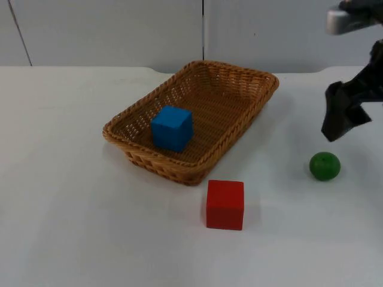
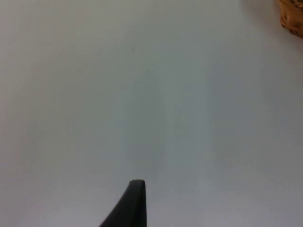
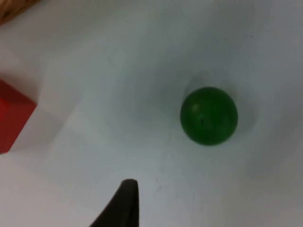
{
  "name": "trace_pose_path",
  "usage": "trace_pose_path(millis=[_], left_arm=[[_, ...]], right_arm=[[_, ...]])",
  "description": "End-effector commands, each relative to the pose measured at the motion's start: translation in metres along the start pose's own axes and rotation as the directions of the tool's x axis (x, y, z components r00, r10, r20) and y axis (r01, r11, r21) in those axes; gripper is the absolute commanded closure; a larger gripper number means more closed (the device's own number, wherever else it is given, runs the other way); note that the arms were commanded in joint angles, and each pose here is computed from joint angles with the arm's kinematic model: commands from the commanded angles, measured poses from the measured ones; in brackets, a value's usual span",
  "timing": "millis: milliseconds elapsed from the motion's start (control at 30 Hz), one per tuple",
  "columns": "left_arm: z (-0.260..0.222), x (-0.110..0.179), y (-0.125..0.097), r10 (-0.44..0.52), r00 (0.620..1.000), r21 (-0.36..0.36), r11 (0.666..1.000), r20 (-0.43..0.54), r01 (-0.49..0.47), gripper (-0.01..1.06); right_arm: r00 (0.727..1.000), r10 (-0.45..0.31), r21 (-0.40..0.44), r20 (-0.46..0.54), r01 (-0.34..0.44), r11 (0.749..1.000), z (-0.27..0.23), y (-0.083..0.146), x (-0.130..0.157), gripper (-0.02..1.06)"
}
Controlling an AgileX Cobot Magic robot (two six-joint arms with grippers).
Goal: Place all geometric objects except the red cube into the basket.
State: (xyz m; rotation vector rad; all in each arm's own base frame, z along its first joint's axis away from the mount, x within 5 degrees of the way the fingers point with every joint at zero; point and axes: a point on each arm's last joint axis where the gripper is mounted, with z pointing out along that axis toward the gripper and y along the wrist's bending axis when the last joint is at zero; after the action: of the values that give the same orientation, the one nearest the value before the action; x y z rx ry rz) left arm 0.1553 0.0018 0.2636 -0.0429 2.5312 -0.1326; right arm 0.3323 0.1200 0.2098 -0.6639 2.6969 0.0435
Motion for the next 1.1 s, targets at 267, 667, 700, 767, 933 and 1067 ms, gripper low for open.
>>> trace_pose_path(millis=[267, 667, 700, 767, 933, 1067], left_arm=[[-0.001, 0.001, 0.001, 0.015, 1.0, -0.009, 1.0, 0.005, -0.015, 0.0], [-0.001, 0.001, 0.001, 0.025, 1.0, -0.009, 1.0, 0.005, -0.025, 0.0], [-0.001, 0.001, 0.001, 0.025, 1.0, -0.009, 1.0, 0.005, -0.025, 0.0], [-0.001, 0.001, 0.001, 0.025, 1.0, -0.009, 1.0, 0.005, -0.025, 0.0], [-0.001, 0.001, 0.001, 0.025, 1.0, -0.009, 1.0, 0.005, -0.025, 0.0], [-0.001, 0.001, 0.001, 0.025, 1.0, -0.009, 1.0, 0.005, -0.025, 0.0]], right_arm=[[0.998, -0.024, 0.003, 0.054, 0.023, 1.0, 0.079, 0.004, -0.041, -0.01], [0.998, -0.009, -0.013, -0.056, 0.008, 1.0, 0.131, 0.007, -0.023, 0.11], [0.998, -0.004, -0.012, -0.06, 0.004, 1.0, 0.132, 0.007, -0.023, 0.2], [0.998, 0.011, -0.011, -0.067, -0.012, 1.0, 0.13, 0.007, -0.023, 0.48], [1.0, 0.007, -0.007, -0.024, -0.007, 1.0, 0.105, 0.006, -0.031, 1.04], [0.997, 0.009, 0.004, 0.073, -0.009, 1.0, 0.064, 0.004, -0.044, 1.04]])
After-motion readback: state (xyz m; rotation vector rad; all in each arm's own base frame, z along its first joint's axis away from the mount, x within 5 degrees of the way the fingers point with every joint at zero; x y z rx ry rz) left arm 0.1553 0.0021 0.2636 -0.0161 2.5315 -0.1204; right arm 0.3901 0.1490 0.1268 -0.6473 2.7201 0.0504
